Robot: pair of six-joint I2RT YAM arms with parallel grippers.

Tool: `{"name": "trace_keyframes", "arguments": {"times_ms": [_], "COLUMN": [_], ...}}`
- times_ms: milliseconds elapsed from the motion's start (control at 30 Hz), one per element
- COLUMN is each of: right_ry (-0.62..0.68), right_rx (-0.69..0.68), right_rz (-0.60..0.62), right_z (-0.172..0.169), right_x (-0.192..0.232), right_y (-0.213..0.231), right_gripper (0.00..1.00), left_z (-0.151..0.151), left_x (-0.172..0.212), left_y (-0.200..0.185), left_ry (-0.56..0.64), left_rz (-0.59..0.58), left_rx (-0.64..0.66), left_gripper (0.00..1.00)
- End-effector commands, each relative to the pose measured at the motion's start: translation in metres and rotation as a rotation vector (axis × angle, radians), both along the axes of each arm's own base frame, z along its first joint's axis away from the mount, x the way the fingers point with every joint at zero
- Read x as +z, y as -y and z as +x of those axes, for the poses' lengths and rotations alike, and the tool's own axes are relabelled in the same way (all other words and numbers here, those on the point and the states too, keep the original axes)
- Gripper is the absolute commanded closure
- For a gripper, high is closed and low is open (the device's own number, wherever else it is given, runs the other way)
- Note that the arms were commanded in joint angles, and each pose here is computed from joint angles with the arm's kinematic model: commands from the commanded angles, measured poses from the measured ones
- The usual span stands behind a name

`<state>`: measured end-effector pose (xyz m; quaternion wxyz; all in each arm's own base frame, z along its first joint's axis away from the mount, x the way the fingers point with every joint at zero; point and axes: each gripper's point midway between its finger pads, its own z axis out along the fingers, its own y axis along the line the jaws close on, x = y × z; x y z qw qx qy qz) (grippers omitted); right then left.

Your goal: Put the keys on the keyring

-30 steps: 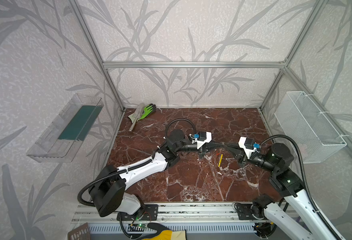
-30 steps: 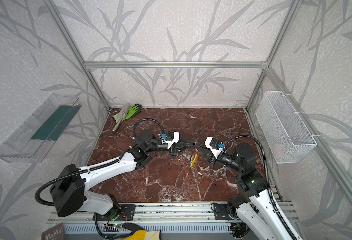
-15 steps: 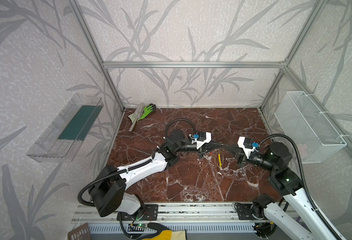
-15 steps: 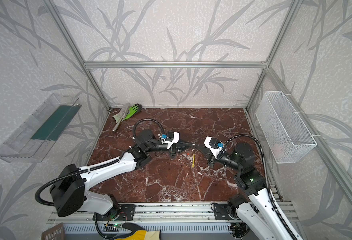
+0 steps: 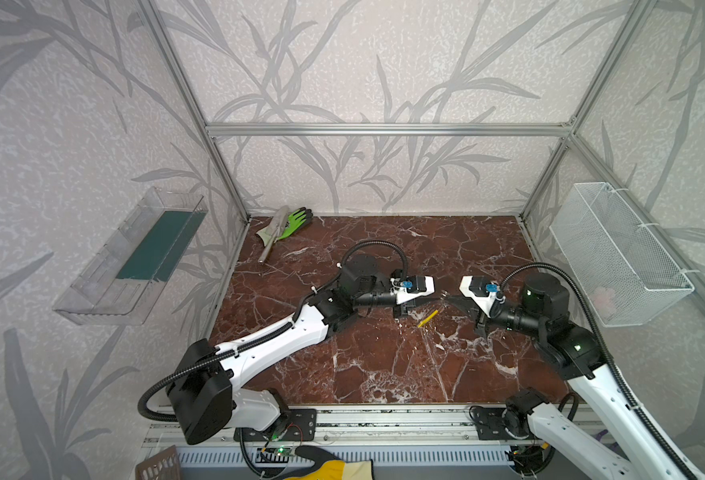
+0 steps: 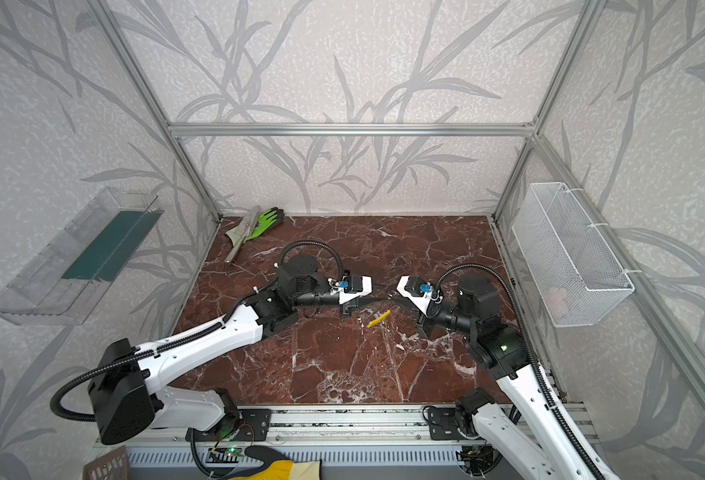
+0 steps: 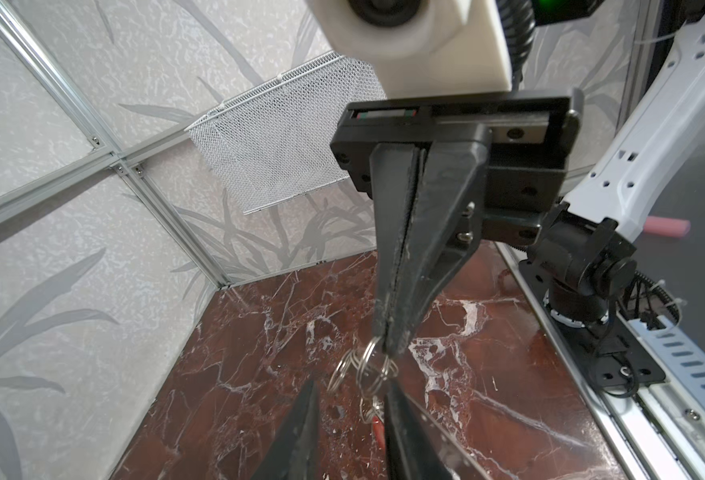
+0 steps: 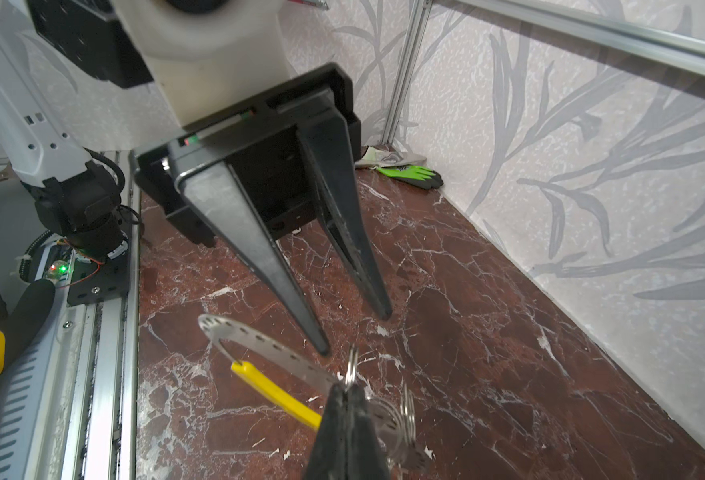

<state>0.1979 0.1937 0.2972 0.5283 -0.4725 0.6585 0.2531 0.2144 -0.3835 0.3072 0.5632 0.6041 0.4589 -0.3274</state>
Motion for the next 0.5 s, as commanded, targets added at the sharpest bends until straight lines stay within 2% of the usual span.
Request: {"name": "trace_keyframes", "arguments": {"times_ms": [0,467], "right_ry": [0.008,-0.021], "right_rx": [0.018,0.068], "right_rz": [-0.031,-0.045], "right_z": [-0.004,-0.006], "right_x": [0.003,0.0], "right_y": [0.001,-0.005], "right_gripper": [1.0,1.0], "left_z": [0.0,-0.005], "left_x": [-0.001,-0.017], "left_y": [-0.004,0.008], "left_ry": [0.08,0.092], "left_rz": [0.075,0.152], "left_rx": [0.011,-0.04], "left_gripper": [0.7,0.74]}}
